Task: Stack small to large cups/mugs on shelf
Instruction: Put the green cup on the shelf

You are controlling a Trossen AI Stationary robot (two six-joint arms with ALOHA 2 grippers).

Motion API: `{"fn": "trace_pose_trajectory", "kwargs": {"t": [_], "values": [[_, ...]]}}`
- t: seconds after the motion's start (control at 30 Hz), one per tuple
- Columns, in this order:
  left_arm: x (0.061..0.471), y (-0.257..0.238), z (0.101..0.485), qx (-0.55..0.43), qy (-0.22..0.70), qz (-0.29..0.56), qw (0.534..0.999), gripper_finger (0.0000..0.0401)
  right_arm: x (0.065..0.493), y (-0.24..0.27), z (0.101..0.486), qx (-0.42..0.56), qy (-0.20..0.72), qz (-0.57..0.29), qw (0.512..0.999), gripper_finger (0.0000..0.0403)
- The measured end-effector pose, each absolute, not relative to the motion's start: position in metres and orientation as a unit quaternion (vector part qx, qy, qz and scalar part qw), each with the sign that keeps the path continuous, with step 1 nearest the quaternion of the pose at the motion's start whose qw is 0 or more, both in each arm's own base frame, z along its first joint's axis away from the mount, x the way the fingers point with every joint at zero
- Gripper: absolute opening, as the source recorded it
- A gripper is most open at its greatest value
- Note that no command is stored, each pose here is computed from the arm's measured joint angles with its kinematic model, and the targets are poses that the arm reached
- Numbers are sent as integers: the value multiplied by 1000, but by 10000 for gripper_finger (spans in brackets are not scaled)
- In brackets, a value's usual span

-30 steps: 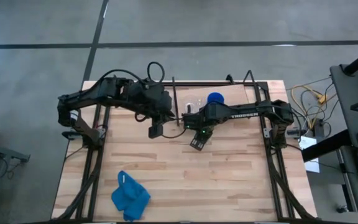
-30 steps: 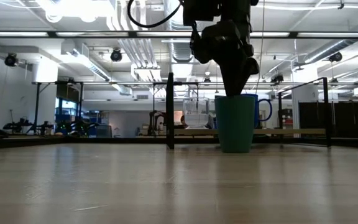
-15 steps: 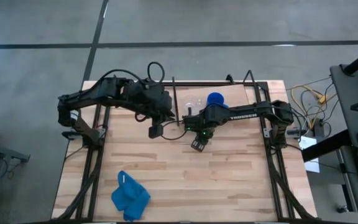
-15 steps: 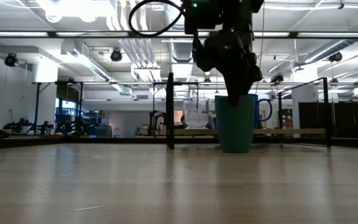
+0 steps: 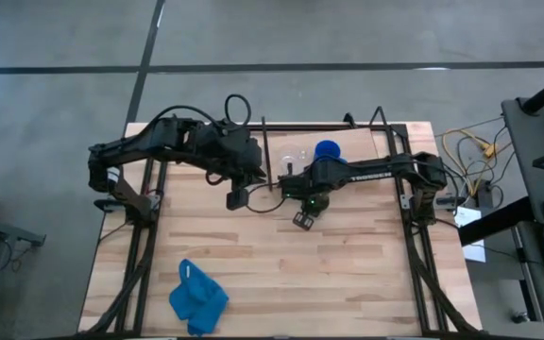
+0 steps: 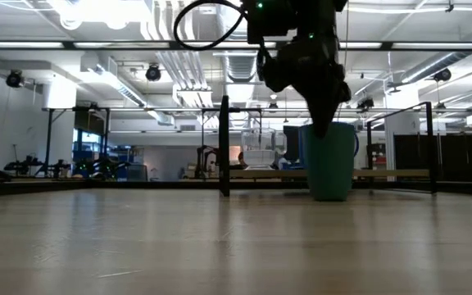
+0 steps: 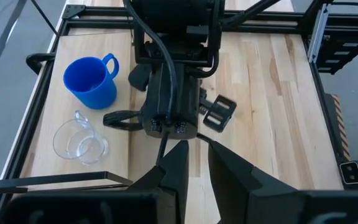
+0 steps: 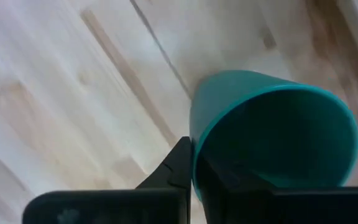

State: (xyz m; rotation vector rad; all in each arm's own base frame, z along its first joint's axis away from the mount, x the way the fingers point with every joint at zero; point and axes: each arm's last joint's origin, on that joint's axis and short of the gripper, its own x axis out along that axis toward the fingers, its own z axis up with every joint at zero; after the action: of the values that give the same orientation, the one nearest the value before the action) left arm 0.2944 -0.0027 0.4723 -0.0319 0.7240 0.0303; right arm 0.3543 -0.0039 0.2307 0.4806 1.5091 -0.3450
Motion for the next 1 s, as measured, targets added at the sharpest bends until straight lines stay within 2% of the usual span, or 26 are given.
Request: {"fn": "trace_pose_trajectory", "kwargs": {"t": [0.13, 0.4, 0.67, 0.77, 1.0], "values": [[294, -3, 472, -16, 354, 15, 935, 47, 344, -4, 249, 212, 688, -159, 676, 9], [294, -3, 472, -16, 355, 14, 935, 47, 317, -4, 291, 215, 672, -168, 688, 9], [294, -3, 472, -16, 355, 14, 935, 47, 274, -8, 323, 193, 687, -227, 663, 9], [295, -3, 472, -16, 355, 14, 935, 47, 264, -13, 334, 203, 659, -234, 685, 9], [295, -3, 472, -15, 355, 16, 934, 47, 239, -42, 353, 221, 616, -289, 698, 9]]}}
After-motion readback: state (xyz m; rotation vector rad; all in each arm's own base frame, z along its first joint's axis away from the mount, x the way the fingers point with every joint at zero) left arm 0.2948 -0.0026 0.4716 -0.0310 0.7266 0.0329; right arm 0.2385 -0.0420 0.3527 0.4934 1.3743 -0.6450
